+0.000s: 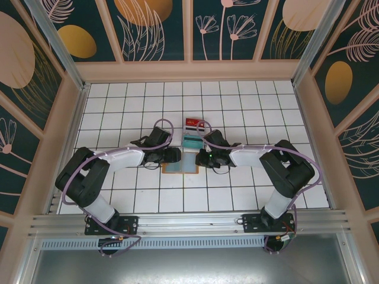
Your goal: Take the credit cards out of the card holder
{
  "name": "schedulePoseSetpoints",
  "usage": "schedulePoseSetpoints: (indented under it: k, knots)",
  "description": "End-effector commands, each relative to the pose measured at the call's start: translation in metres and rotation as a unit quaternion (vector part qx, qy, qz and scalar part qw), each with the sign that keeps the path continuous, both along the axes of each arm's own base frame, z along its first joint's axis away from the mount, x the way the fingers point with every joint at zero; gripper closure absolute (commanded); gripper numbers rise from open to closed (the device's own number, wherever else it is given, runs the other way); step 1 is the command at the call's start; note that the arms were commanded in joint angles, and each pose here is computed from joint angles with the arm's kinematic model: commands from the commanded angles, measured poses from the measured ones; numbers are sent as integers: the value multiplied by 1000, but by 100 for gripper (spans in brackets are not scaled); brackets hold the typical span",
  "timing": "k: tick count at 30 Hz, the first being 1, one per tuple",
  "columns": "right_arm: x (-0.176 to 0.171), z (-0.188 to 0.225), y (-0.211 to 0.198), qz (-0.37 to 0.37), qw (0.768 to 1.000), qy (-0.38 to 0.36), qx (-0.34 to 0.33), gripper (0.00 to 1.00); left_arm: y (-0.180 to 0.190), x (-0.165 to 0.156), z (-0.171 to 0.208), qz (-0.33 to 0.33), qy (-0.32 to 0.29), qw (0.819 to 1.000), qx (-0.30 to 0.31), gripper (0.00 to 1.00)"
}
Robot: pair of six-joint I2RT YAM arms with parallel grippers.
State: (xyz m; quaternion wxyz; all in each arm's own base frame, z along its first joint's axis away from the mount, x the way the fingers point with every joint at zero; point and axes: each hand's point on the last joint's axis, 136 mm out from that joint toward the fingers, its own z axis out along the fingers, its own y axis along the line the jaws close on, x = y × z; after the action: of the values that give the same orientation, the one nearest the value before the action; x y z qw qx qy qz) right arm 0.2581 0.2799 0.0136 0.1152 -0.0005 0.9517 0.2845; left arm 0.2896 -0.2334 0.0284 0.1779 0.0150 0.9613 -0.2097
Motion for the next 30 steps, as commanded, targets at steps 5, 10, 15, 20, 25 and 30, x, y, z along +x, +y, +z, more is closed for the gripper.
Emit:
schedulePoseSetpoints:
  k: [5,10,15,20,25,30]
  knots:
    - [-6,-38,-16,-14,998,21,-53,84,-14,-12,-8,-31,32,998,-37,32]
    - [-6,-39,-16,-14,998,23,-53,84,-24,-11,4,-47,22,997,-65,27]
    - [-5,-39,-15,-13,998,23,-54,84,-29,-11,9,-56,19,995,-78,24]
    - [-5,-40,-16,-14,998,24,-55,84,-32,-9,17,-59,12,994,-87,22]
    - [-5,-40,-16,-15,998,23,-56,84,-24,-6,19,-48,3,997,-64,16]
    - [-2,-37,-21,-23,998,19,-61,83,-19,-5,21,-42,-4,998,-51,15]
